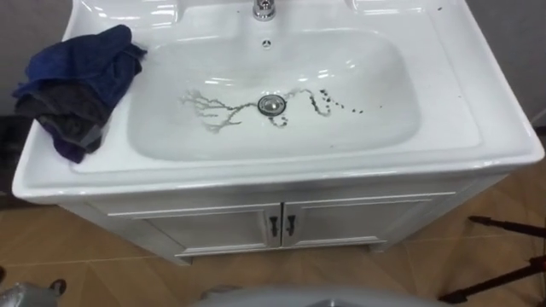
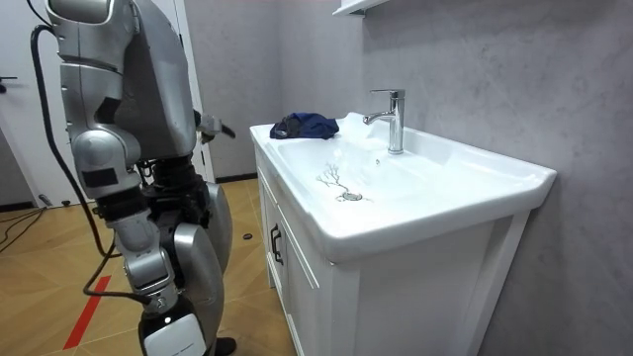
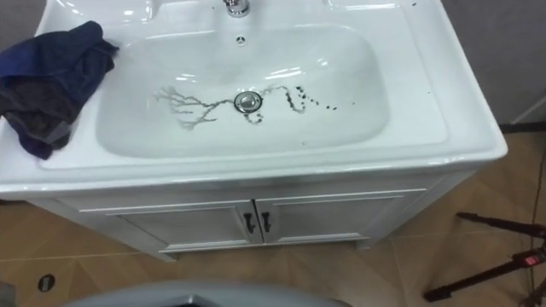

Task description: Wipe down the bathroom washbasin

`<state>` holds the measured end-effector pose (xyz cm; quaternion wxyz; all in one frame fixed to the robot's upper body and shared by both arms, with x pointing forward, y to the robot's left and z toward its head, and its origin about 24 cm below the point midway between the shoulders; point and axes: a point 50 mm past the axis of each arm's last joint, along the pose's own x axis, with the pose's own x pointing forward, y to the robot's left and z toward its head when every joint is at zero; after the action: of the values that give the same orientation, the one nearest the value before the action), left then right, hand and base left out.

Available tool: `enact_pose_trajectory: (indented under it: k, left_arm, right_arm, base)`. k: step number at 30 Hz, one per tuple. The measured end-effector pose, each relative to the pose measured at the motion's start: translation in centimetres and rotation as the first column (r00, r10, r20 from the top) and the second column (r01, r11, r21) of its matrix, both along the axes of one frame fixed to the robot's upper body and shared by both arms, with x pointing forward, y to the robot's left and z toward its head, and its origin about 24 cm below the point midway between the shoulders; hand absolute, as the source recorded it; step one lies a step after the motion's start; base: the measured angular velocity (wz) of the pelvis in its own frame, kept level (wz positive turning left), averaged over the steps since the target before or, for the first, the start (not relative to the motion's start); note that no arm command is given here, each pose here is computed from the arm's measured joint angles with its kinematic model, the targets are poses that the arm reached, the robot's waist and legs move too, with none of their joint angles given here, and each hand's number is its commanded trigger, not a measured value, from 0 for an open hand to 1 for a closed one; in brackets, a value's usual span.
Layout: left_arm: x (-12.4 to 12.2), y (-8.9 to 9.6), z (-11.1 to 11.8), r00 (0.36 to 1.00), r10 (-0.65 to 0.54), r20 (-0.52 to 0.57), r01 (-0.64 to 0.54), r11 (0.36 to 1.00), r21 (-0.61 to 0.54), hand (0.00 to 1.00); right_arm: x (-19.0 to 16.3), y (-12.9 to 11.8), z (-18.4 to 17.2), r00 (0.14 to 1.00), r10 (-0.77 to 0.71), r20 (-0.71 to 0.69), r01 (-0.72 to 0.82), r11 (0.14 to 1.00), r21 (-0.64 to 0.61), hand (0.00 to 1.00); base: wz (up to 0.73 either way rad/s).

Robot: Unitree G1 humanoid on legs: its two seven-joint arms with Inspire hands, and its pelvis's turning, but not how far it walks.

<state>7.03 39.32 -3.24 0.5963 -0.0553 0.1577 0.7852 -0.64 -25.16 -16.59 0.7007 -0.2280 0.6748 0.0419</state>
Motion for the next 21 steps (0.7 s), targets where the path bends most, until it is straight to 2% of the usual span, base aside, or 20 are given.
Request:
enact_pose_trajectory:
  k: [5, 10, 16, 18, 21]
  left_arm:
    - [2.2, 1.0, 3.3, 0.995, -0.033, 0.089, 0.02, 0.99, 0.142, 0.0]
    - [3.6, 1.1, 5.9, 0.993, -0.088, 0.076, 0.062, 0.954, 0.293, 0.0]
    - [6.2, 0.9, 9.8, 0.979, -0.188, 0.08, 0.125, 0.861, 0.494, 0.0]
    - [7.1, 0.3, 11.6, 0.969, -0.241, 0.06, 0.163, 0.799, 0.579, 0.0]
    - [8.1, -0.5, 12.9, 0.953, -0.302, -0.005, 0.232, 0.721, 0.653, 0.0]
  right_arm:
    - [0.2, -0.1, 0.0, 1.0, 0.003, 0.015, -0.003, 1.0, 0.002, 0.0]
    - [0.0, -0.2, 0.1, 1.0, 0.009, 0.008, -0.009, 1.0, 0.015, 0.0]
    - [0.1, -0.6, 0.2, 1.0, 0.02, 0.012, -0.02, 1.0, 0.02, 0.0]
    - [0.1, -0.8, 0.3, 1.0, 0.026, 0.01, -0.027, 0.999, 0.027, 0.0]
    - [0.0, -1.2, 0.4, 1.0, 0.027, 0.0, -0.027, 0.999, 0.032, 0.0]
  base:
    - [-0.06]
    - [-0.03]
    - [0.02]
    - [-0.05]
    - [0.0]
